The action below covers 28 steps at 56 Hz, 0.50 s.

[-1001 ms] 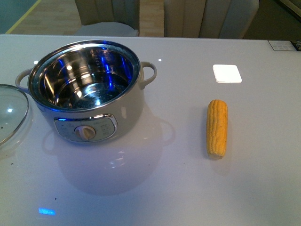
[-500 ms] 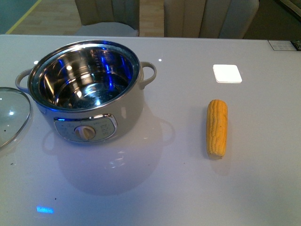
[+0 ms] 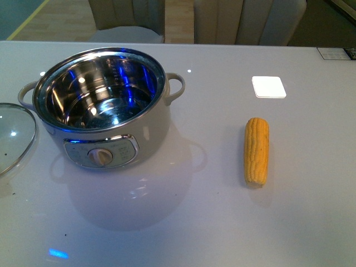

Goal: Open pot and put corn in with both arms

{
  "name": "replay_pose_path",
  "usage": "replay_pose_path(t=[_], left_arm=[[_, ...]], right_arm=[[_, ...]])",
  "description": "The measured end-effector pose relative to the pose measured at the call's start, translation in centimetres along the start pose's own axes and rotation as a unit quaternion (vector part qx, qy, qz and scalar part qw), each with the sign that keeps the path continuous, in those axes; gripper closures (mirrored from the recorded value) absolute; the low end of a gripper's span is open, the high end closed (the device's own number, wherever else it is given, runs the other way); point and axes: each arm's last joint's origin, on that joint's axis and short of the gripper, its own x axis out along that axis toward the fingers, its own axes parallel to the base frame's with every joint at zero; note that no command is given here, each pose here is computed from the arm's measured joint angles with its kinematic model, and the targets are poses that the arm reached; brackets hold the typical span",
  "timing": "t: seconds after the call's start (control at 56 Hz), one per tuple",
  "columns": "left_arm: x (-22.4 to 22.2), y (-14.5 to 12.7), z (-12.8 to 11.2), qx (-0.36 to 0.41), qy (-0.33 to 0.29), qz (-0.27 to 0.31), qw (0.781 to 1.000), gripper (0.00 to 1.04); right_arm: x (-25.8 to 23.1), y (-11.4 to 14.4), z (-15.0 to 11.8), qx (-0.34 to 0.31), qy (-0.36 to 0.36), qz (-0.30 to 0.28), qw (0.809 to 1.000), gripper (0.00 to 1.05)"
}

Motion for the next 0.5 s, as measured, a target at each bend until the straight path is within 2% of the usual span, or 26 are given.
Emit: replay_pose_path(t=[0.161,0.25,0.5], left_arm=[[-2.7,0.0,5.2,-0.050,-0.021,0.009,0.999,0.07],[-6.1,-1.2,8.6,-0.084,-0.036,0.008,0.996,0.07],[-12.7,-3.9,12.0,-0.106,-0.058,-0.047,0.992,0.07]], right_arm=[[0.0,0.0,0.0,0.000,0.000,0.000,1.000,0.09],[0.0,0.0,0.0,0.000,0.000,0.000,1.000,0.09],[0.0,0.0,0.0,0.000,0.000,0.000,1.000,0.09]])
